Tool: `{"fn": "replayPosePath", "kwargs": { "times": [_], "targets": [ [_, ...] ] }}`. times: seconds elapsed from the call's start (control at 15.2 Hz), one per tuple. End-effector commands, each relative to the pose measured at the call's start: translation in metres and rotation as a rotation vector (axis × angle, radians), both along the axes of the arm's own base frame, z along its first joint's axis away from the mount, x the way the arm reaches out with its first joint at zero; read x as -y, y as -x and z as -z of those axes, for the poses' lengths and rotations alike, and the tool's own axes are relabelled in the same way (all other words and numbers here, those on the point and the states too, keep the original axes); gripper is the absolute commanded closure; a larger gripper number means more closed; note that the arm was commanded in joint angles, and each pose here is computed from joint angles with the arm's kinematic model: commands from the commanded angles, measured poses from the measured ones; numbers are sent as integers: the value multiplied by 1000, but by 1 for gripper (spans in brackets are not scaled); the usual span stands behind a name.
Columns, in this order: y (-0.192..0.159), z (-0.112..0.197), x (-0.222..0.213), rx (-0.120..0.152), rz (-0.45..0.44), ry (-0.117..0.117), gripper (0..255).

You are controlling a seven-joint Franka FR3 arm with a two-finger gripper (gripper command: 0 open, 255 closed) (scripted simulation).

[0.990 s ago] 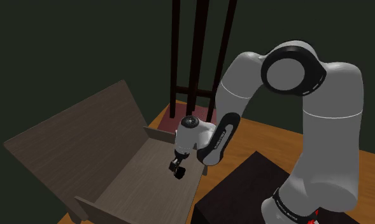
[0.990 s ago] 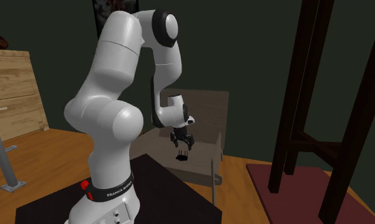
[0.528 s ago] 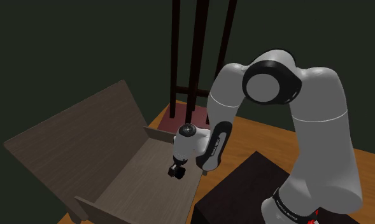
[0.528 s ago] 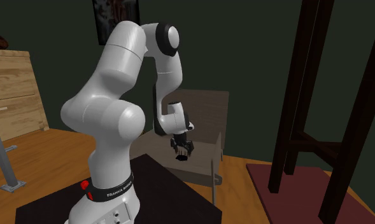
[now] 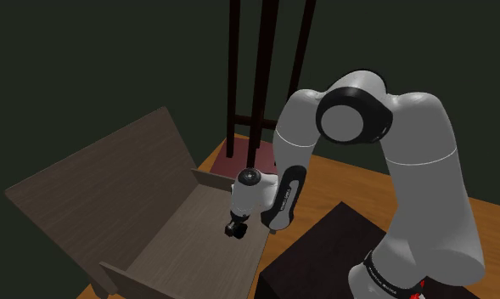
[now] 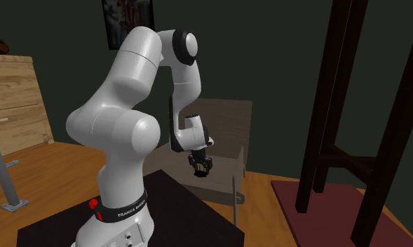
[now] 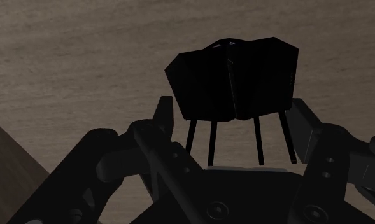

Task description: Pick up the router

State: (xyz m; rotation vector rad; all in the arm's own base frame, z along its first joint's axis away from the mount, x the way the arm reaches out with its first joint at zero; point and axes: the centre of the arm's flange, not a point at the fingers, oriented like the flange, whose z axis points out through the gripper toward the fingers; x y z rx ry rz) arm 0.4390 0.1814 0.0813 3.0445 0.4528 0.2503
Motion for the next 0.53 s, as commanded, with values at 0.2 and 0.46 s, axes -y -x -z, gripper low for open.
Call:
{"fn": "replayPosePath", "kwargs": {
  "times": [0.2, 0.46],
  "targets": [
    [1, 1, 0, -2, 0, 1, 255],
    [1, -15, 0, -2, 0, 1, 255]
  ]
}}
